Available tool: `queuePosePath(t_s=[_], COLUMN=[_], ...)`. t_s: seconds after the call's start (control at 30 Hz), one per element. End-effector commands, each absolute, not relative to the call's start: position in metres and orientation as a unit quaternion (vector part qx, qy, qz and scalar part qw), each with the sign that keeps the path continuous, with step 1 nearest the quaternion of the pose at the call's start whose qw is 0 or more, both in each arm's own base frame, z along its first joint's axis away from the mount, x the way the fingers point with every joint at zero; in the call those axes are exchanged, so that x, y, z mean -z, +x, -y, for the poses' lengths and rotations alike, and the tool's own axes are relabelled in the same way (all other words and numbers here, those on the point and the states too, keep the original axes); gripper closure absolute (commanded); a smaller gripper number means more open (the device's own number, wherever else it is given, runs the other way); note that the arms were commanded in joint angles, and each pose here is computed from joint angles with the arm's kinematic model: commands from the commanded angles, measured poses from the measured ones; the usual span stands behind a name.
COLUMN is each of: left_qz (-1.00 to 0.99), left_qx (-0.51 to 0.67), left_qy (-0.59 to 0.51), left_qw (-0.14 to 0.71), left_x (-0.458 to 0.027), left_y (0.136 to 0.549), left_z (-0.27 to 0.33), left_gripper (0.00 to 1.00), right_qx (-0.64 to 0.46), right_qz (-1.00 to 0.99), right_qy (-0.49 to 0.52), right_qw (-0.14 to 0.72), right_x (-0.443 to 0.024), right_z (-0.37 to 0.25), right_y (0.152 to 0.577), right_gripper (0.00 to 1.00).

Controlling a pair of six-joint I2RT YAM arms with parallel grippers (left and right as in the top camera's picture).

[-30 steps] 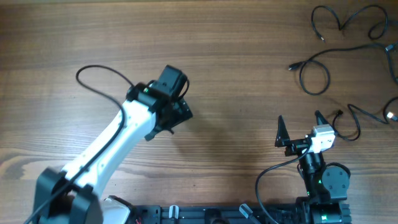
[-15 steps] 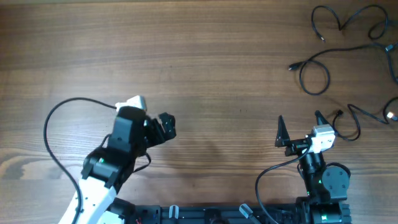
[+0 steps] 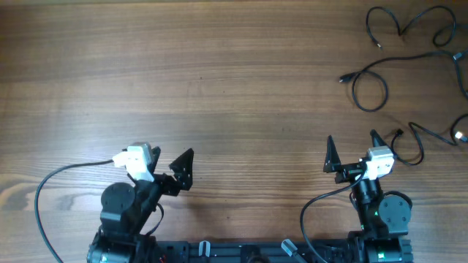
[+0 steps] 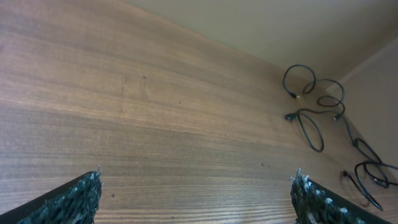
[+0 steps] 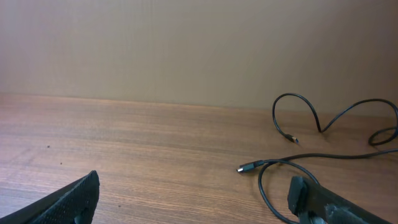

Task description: Untangle cables

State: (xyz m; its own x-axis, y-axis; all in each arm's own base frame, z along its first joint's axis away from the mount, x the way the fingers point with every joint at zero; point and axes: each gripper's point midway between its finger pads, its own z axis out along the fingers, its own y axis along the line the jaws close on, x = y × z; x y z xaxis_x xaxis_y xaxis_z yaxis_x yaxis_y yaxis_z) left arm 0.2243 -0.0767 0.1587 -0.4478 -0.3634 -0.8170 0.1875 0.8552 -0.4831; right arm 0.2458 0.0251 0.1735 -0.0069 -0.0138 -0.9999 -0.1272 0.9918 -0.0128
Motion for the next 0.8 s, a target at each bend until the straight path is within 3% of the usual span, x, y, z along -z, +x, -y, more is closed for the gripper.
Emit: queuePosePath(t_s=[0.0,0.17,0.47,0.77], left_qz=[-0.801,-0.78,-0.681,-0.644], left_qx=[0.257,0.262,0.233,0.21], left_qy=[-0.029,-0.023,0.043,0.041], left_qw=[0.54,0.568,0.692,0.735], left_x=[-0.153,-0.156,-0.225,-0.229], left_y=[0.221,0.22,0.223,0.229], left_z=[0.077,0.077,0.076,0.067], left_gripper=[0.0,0.0,0.0,0.0], right_qx=[-0.032,-0.032,-0.032,-0.032], right_qz=[-0.705,-0.705,-0.705,-0.705], right_qy=[-0.048,-0.048,-0.048,-0.048], right_qw=[0.707,0.707,0.707,0.707], right_x=[-0.176,-0.176,-0.176,-0.176], right_z=[-0.022,-0.022,-0.022,-0.022], right_y=[0.246,0.246,0.246,0.246], right_gripper=[0.0,0.0,0.0,0.0])
